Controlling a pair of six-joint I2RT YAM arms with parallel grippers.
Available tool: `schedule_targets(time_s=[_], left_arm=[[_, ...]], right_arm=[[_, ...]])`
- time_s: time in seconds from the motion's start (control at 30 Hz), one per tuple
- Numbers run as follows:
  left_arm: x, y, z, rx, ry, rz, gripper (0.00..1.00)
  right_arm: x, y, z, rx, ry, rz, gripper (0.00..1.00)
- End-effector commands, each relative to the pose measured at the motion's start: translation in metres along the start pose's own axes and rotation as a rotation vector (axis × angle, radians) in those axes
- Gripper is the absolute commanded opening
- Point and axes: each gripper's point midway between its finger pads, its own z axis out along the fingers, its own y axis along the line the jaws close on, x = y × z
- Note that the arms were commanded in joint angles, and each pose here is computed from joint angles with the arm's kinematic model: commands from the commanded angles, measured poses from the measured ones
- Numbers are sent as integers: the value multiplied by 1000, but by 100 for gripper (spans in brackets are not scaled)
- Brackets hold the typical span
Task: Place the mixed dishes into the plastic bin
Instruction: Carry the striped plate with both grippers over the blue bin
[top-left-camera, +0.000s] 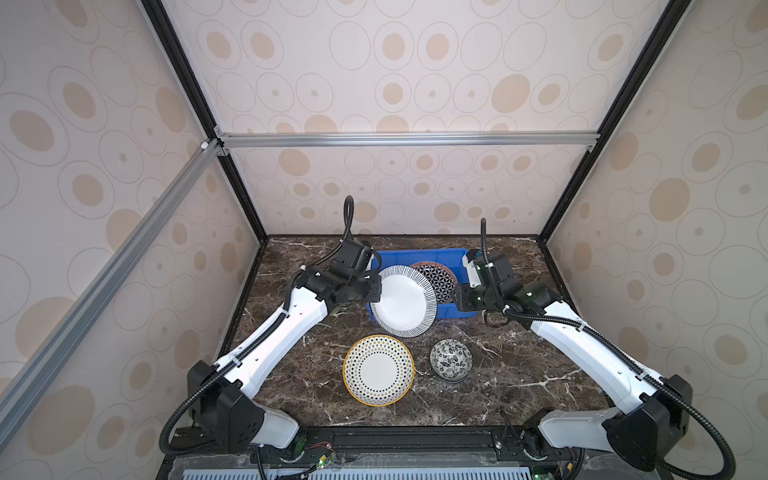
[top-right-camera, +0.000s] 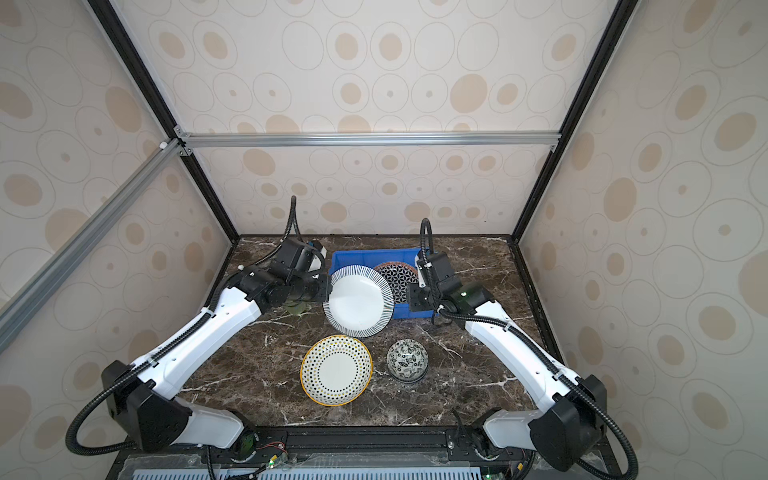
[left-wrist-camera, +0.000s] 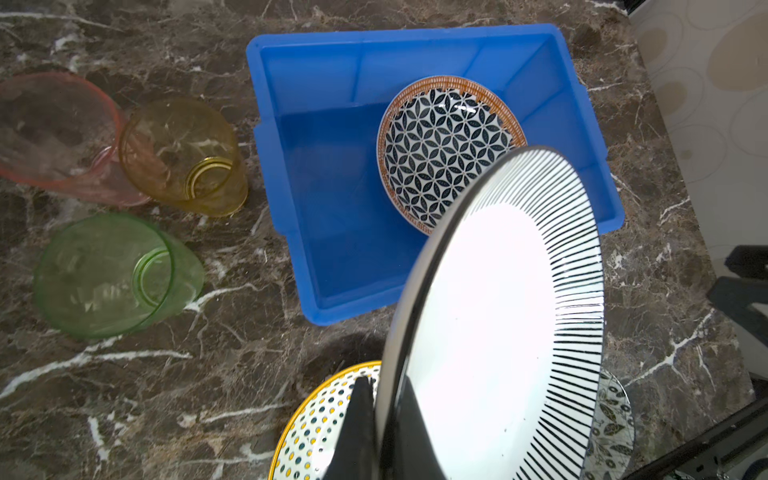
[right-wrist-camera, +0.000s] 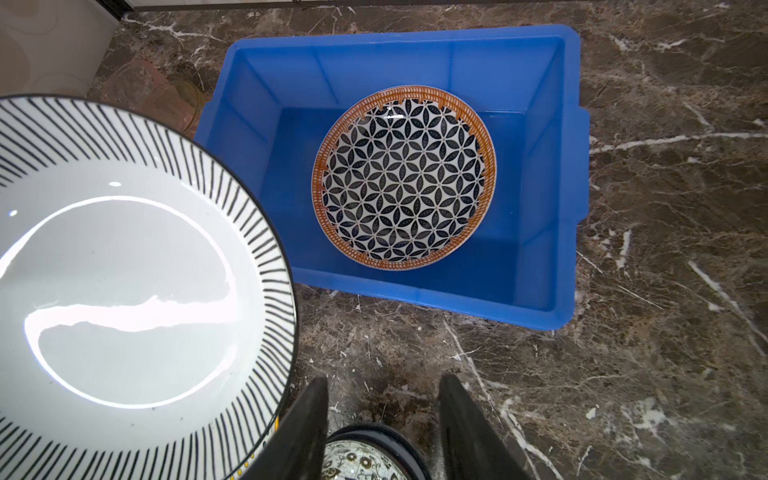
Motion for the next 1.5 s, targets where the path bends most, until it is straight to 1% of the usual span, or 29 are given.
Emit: schedule_targets(time_s=[0.0,0.13,0.33,0.63,0.93,1.07,1.47], left_arm=[[-63,-31,-23,117,-194,20,0],[-82,-37,-11,123,-212,22,0],[-110,-44,10,159,-244,-13,0],[-137,-41,50,130,-268,-43,0],[-145,-35,93,101,-262,-58,0],[-141,-28,114,65,-242,-59,0],[-127,-22,157,48,-182,-71,0]], right_arm=[[-5,-1,-6,-23,-30,10,46],[-8,-6,-5,-23,-41,29,46],[-11,-14,-2,-20,-39,47,47],[-10,-29,0,0,-27,71,47],[-10,-32,4,-5,-12,94,48],[-9,-33,7,-8,-3,100,48],[-7,-33,16,-15,23,107,48]])
